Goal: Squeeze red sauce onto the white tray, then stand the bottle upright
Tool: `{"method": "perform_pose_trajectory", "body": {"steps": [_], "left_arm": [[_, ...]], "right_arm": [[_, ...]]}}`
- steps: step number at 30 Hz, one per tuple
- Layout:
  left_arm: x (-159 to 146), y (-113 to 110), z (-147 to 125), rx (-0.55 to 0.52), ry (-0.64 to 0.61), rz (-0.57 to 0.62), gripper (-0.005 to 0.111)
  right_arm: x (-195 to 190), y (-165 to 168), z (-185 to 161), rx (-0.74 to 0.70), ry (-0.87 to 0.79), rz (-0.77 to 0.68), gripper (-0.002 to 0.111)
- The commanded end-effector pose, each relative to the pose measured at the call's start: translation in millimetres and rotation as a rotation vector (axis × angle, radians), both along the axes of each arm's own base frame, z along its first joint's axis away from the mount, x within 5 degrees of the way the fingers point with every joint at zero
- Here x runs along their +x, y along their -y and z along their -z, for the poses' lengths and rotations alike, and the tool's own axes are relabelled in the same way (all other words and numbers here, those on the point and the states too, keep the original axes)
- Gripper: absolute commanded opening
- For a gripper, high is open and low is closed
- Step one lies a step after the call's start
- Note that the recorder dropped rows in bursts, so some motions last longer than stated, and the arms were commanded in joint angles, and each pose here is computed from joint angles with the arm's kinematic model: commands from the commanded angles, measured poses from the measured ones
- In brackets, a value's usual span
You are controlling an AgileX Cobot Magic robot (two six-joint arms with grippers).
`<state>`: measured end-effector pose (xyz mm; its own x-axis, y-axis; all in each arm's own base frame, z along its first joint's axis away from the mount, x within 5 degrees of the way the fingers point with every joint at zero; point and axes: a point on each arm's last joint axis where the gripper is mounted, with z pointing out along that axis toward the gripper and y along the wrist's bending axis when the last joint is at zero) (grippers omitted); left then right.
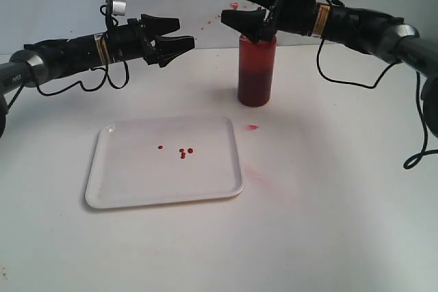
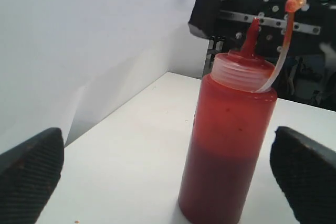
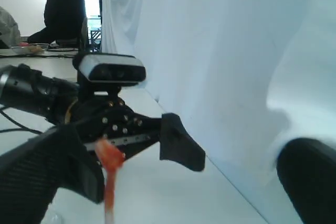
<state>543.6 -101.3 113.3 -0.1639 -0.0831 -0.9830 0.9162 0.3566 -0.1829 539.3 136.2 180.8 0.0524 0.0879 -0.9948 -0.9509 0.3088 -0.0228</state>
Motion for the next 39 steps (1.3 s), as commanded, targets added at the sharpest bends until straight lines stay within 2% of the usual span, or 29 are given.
{"method": "perform_pose_trajectory", "body": {"steps": [1,6,9,12,15,19,23,26,28,31,33,34,39], "left_arm": [[0.3,-0.3,-9.9,-0.006,0.018,0.006,0.105],[0.6,-1.7,-9.9,-0.006,0.018,0.004,0.105],[1.2,-5.4,-9.9,-0.006,0.018,-0.003,0.105],[2.8,-16.2,-9.3,-0.001,0.014,-0.020,0.105],[3.0,-28.2,-6.6,0.031,-0.017,-0.023,0.105],[1.8,-47.0,-5.7,0.095,-0.080,-0.022,0.105],[-1.2,-60.7,-15.9,0.212,-0.067,-0.006,0.102],[-3.6,-64.8,-36.8,0.264,-0.048,-0.002,0.089],[-5.1,-67.6,-55.2,0.279,-0.018,-0.008,0.071],[-8.3,-73.8,-84.9,0.264,-0.029,-0.034,0.036],[-11.5,-79.6,-106.2,0.220,-0.102,-0.064,0.008],[-12.8,-80.5,-113.5,0.201,-0.136,-0.073,0.001],[-24.9,-85.0,-163.4,0.183,-0.097,-0.100,0.000]], "right_arm": [[-7.6,-5.8,-40.9,0.029,0.049,-0.021,0.105],[-15.4,-1.1,-83.9,0.064,0.108,-0.013,0.105],[-21.3,9.8,-114.8,0.096,0.137,0.003,0.099],[-27.9,24.2,-140.8,0.086,0.180,0.024,0.083],[-31.8,41.7,-151.2,0.007,0.146,0.039,0.064],[-31.4,72.9,-138.6,-0.208,-0.054,0.086,0.043],[-28.8,109.5,-134.2,-0.175,-0.243,0.163,0.019],[-28.2,130.7,-134.2,-0.164,-0.261,0.204,0.005],[-28.1,140.0,-134.2,-0.160,-0.267,0.222,0.000],[-28.3,151.2,-134.2,-0.156,-0.271,0.244,0.000],[-28.5,154.4,-134.2,-0.155,-0.272,0.250,0.000],[-28.5,156.4,-134.2,-0.154,-0.272,0.254,0.000],[-29.0,158.7,-135.2,-0.136,-0.308,0.260,0.000]]}}
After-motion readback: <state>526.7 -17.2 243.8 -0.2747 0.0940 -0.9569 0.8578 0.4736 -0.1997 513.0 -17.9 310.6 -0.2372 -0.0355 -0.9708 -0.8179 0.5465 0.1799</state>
